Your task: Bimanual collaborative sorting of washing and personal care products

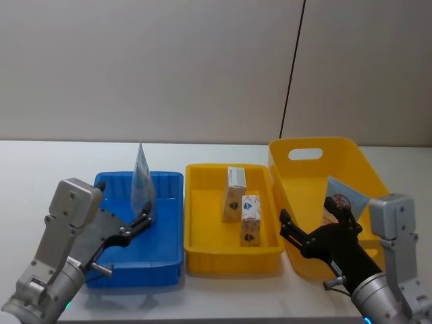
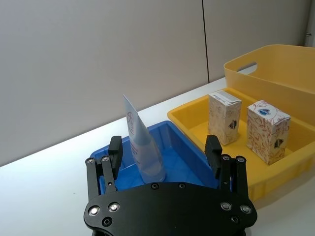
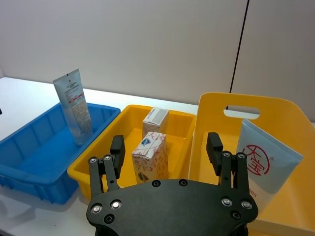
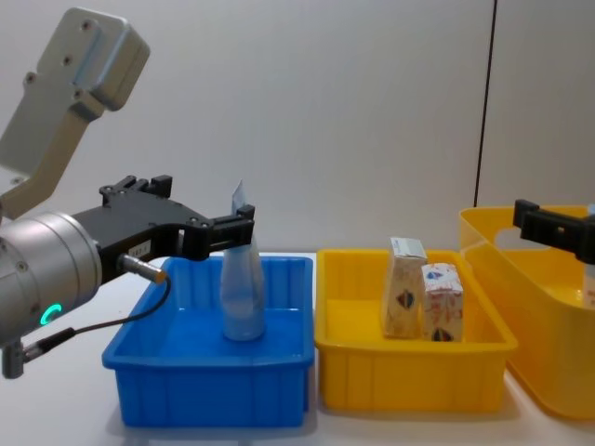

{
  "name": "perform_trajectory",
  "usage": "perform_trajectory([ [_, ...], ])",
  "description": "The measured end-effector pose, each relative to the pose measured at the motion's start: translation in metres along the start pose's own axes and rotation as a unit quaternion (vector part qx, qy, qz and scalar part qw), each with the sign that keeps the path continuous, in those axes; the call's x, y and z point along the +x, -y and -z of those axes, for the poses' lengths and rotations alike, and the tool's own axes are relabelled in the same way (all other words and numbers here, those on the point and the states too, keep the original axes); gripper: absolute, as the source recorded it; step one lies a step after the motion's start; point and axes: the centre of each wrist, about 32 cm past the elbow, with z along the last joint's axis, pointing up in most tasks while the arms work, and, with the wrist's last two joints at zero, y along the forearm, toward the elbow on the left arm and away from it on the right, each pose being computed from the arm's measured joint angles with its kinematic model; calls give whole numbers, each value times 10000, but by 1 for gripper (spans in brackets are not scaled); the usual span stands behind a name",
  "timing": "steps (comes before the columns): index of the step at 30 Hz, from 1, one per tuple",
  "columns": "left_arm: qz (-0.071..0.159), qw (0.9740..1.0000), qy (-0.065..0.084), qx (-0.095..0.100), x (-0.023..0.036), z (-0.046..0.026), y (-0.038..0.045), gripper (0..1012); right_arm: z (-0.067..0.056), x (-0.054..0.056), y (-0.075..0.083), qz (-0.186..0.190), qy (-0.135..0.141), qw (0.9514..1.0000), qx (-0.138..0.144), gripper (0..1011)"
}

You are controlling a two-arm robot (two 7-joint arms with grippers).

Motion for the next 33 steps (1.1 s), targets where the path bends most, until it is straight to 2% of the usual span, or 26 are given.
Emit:
perform_trajectory([
  [33,-1,10000,4,6,-1,2,-2,1001,0,3,2,9,2,10000,-1,1004],
])
